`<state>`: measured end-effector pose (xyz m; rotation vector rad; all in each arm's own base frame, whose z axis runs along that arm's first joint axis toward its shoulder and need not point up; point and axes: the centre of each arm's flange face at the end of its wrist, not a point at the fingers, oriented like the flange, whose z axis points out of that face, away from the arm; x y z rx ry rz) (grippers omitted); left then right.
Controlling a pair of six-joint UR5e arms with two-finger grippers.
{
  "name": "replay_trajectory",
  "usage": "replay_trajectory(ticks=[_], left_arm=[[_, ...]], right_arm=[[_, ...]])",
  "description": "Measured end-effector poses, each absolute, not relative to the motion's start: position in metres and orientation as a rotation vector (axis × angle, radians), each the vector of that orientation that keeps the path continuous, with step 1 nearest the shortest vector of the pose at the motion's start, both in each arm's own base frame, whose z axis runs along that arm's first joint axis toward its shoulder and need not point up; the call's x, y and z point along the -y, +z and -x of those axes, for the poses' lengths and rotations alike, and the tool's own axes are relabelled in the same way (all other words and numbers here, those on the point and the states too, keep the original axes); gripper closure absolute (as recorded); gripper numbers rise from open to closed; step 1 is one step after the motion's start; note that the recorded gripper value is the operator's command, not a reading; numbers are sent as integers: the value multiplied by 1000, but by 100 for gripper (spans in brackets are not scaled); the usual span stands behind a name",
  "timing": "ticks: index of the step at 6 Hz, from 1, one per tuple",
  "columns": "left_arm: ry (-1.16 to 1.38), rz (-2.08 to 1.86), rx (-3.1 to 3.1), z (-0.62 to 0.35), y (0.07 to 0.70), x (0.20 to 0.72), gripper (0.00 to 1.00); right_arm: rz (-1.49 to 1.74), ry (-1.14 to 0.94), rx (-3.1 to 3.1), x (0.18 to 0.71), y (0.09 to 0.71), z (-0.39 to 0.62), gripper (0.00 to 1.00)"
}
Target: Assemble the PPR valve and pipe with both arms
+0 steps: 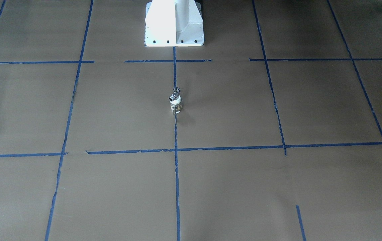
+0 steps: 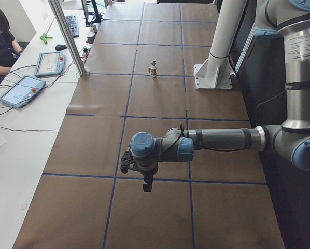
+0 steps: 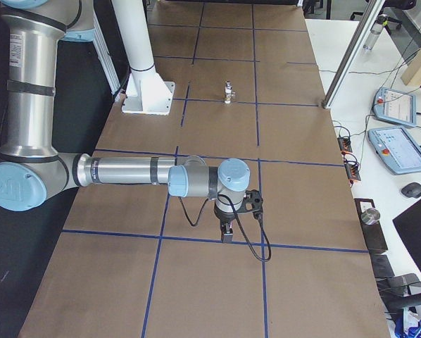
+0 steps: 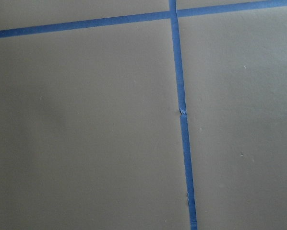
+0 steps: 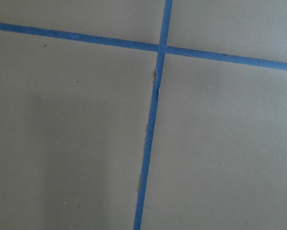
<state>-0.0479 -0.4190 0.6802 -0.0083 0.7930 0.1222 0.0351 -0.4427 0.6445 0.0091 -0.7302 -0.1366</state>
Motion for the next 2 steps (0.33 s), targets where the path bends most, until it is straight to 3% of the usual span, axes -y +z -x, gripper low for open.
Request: replay_trajectory(ticks=[2], left_arm=[[123, 11, -794, 47, 680, 418, 0]], right_arm=[[-9, -137, 731, 443, 644, -34, 0]])
